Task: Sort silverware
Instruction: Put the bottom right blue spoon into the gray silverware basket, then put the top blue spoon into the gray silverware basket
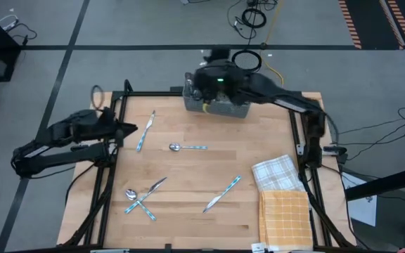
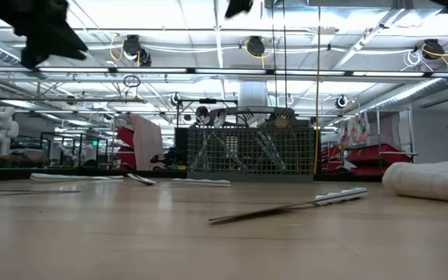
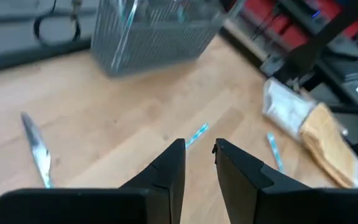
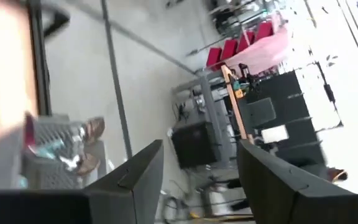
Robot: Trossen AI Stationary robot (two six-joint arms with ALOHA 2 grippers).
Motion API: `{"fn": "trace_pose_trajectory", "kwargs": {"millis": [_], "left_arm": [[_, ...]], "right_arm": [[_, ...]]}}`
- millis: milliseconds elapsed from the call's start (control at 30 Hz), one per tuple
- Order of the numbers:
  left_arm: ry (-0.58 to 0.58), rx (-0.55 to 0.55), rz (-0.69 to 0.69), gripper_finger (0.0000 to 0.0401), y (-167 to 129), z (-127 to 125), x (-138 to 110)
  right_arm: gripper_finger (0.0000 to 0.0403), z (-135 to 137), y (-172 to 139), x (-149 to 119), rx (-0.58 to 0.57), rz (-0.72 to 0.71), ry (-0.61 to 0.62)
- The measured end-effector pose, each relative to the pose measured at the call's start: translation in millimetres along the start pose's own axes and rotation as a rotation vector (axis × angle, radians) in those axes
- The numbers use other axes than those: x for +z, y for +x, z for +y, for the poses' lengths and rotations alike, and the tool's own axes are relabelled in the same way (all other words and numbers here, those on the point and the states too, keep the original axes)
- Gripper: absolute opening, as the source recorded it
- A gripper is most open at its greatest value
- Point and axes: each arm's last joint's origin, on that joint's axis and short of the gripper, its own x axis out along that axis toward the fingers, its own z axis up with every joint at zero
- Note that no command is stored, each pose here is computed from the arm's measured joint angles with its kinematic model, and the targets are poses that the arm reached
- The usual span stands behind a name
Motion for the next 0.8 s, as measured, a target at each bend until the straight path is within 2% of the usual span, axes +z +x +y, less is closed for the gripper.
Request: {"fn": "trace_pose_trajectory", "kwargs": {"millis": [133,267,367,600,800], "left_arm": [[-0.006,0.032,0.109,0.0095,33,-6,6],[0.026,0.114,0.247,0.0095,73,-5,3],[-0.010,0.159,0.342,0.0095,100,-2,-4],[-0.203,0.185,0.533,0.0095,140,2,-20],[-0.277,0.224,0.525,0.0117,160,3,-24]], "right_arm": [[0.0189,-25,-56,-5,-0.010,-0.040,0.163],[0.0190,-36,-100,-21,0.036,-0.012,0.241],[0.0188,-39,-126,-38,0.095,0.031,0.303],[0.0188,-36,-167,-64,0.202,0.123,0.428],[0.0188,-24,-188,-67,0.269,0.139,0.414]]}}
